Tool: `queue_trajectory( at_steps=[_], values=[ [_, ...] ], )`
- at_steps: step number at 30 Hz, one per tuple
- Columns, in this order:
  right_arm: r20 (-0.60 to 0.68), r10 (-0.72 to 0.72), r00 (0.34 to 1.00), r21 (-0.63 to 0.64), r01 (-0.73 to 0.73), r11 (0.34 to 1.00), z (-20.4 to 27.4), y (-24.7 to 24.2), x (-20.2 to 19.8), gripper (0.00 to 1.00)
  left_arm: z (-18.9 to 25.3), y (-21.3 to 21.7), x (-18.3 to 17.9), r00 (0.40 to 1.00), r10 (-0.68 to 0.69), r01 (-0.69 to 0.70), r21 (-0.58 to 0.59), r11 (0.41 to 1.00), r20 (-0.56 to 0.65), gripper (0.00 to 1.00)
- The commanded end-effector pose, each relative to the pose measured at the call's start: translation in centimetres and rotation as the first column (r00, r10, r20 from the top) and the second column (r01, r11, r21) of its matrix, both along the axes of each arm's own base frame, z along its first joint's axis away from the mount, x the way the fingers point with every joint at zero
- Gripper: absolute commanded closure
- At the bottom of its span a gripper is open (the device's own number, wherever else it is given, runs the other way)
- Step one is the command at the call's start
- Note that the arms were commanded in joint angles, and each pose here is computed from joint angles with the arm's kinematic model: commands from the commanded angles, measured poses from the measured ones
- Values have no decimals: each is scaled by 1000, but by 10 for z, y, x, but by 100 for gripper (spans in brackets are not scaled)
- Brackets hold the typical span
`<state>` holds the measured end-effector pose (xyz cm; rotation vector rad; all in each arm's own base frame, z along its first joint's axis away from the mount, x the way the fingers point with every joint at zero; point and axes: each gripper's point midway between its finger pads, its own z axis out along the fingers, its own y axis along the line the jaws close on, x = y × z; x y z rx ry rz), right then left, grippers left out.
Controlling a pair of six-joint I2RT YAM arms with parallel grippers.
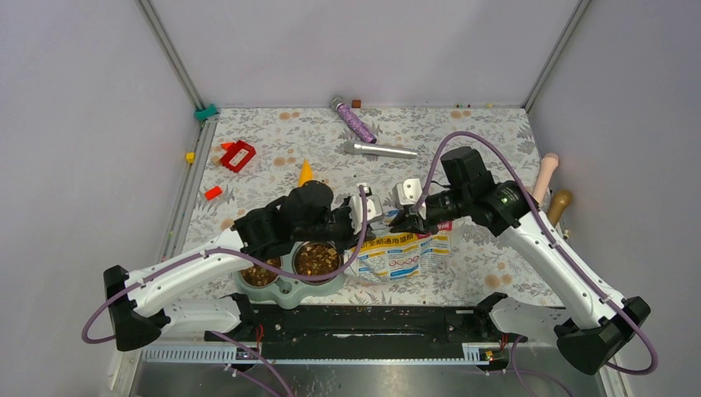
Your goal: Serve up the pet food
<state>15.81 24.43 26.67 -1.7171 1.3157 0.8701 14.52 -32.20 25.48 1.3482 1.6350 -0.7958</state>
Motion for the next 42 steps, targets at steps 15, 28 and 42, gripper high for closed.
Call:
queue_trajectory(
  at_steps=[15, 28, 42],
  values=[
    [85, -68, 994, -4, 69, 998, 11, -4, 8, 100, -13, 41, 11, 968, 248, -247, 25, 969, -37, 89],
    [-2, 43, 999, 76, -43, 996, 13, 14, -9, 55, 31, 29, -10, 995, 96, -93, -159, 983, 10, 100],
    [-119, 17, 993, 83, -7, 996, 3, 46, -2, 70, 40, 16, -12, 998, 28, -17, -195, 981, 57, 100]
  ],
)
